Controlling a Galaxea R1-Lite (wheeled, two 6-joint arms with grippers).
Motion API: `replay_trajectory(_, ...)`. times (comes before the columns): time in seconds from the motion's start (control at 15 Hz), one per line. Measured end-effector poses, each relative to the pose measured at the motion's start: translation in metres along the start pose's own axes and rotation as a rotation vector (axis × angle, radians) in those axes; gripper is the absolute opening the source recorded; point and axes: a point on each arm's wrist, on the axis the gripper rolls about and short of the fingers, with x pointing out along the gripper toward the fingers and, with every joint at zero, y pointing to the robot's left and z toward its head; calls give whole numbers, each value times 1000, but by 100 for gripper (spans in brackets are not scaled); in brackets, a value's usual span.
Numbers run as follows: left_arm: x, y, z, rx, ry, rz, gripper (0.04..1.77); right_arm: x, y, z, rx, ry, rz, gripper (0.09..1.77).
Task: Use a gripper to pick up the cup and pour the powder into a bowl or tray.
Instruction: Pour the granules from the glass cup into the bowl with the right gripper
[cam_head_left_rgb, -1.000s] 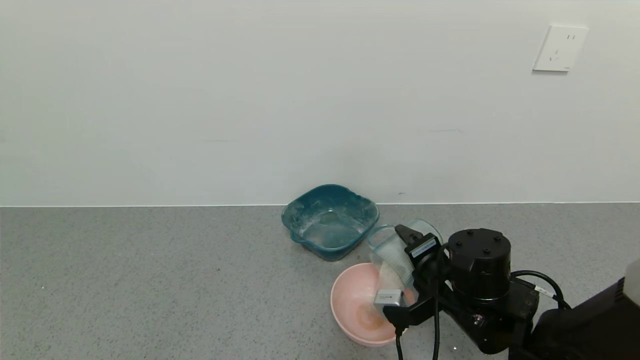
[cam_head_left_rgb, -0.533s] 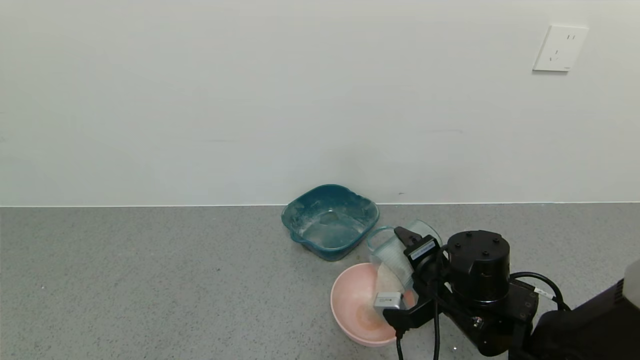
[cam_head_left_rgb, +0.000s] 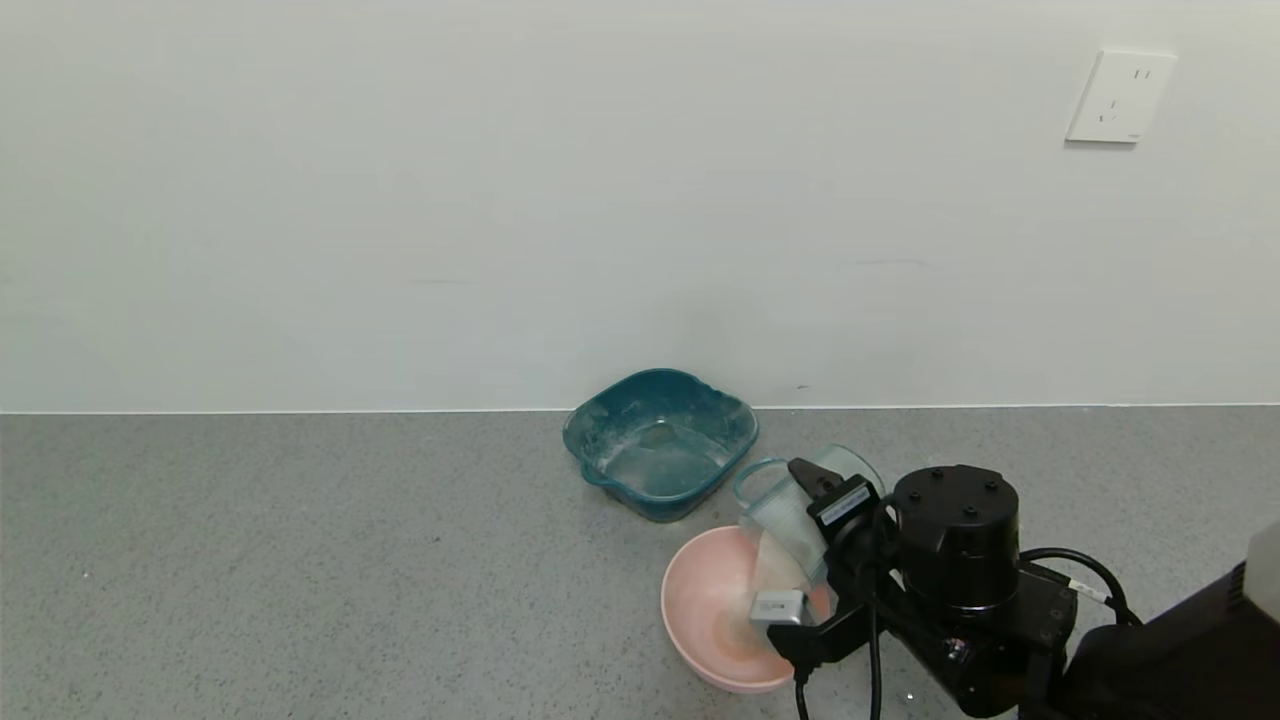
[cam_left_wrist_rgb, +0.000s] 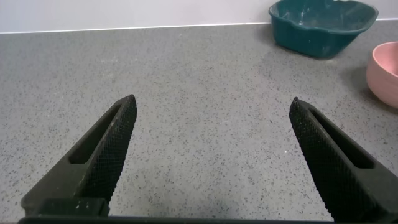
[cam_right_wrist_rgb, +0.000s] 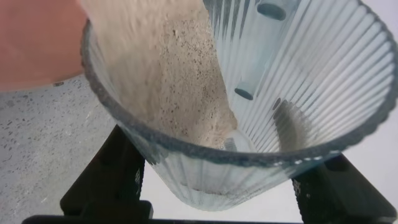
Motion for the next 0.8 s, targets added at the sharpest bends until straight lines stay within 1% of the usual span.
replay_trajectory(0.8, 0, 0, 0, 0, 0, 0, 176, 0, 1, 0, -13, 0, 5, 134)
